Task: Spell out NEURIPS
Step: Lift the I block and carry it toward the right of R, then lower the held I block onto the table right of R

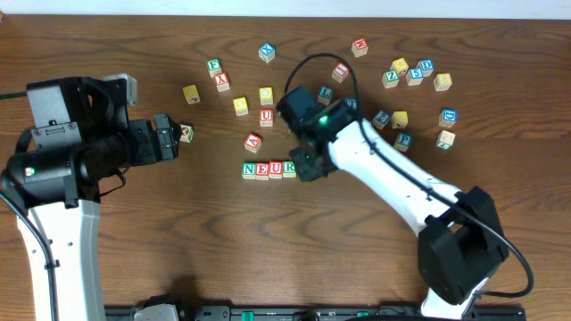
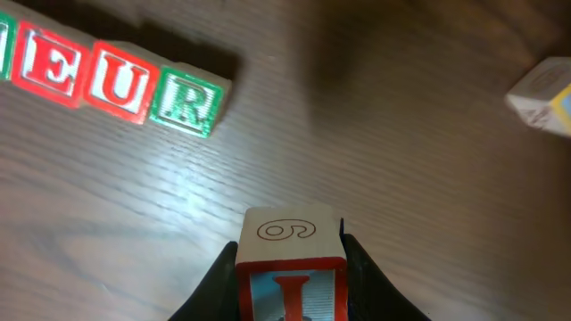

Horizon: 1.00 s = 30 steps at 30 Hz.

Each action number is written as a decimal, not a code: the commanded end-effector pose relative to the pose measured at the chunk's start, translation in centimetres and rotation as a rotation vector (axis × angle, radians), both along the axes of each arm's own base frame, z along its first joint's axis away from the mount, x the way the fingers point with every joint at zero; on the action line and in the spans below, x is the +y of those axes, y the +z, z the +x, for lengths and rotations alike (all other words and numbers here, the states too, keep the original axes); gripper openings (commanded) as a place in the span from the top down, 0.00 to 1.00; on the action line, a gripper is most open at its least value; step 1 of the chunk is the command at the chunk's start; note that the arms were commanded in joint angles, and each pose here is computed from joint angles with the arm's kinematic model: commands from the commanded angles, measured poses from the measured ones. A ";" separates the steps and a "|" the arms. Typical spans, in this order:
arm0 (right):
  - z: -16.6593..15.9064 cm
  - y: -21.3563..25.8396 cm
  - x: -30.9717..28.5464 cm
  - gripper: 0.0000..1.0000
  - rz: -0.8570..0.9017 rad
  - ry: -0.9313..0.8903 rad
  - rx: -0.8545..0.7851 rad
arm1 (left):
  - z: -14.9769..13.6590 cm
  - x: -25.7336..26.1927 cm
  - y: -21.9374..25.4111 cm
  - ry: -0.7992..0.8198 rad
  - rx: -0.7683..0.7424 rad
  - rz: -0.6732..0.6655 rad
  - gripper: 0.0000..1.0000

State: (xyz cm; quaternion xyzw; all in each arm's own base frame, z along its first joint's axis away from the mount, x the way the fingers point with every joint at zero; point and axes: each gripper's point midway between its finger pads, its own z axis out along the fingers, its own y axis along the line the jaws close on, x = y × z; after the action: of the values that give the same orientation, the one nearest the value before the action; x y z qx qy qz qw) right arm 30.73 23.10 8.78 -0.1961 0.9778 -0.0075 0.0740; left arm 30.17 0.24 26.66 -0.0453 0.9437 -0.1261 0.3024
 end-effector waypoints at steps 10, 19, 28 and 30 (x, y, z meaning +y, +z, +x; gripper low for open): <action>-0.5 -0.8 -1.0 0.99 -0.085 -0.253 -0.109 | 0.0 0.0 0.7 -0.008 -0.022 0.004 0.05; 0.2 -0.9 -1.4 0.99 -0.091 -0.312 -0.156 | 0.0 0.0 0.7 -0.008 -0.022 0.004 0.05; 0.5 -2.5 0.2 0.99 0.022 -0.397 -0.155 | 0.0 0.0 0.7 -0.008 -0.022 0.004 0.05; 0.6 -2.5 0.6 0.99 0.044 -0.405 -0.152 | 0.0 0.0 0.7 -0.008 -0.022 0.004 0.05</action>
State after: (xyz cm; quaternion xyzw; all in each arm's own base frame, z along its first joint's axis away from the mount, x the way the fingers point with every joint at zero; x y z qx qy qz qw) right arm 31.44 23.11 5.87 -0.0144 0.9886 -0.0363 0.1452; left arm 30.17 0.24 26.66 -0.0453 0.9437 -0.1261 0.3024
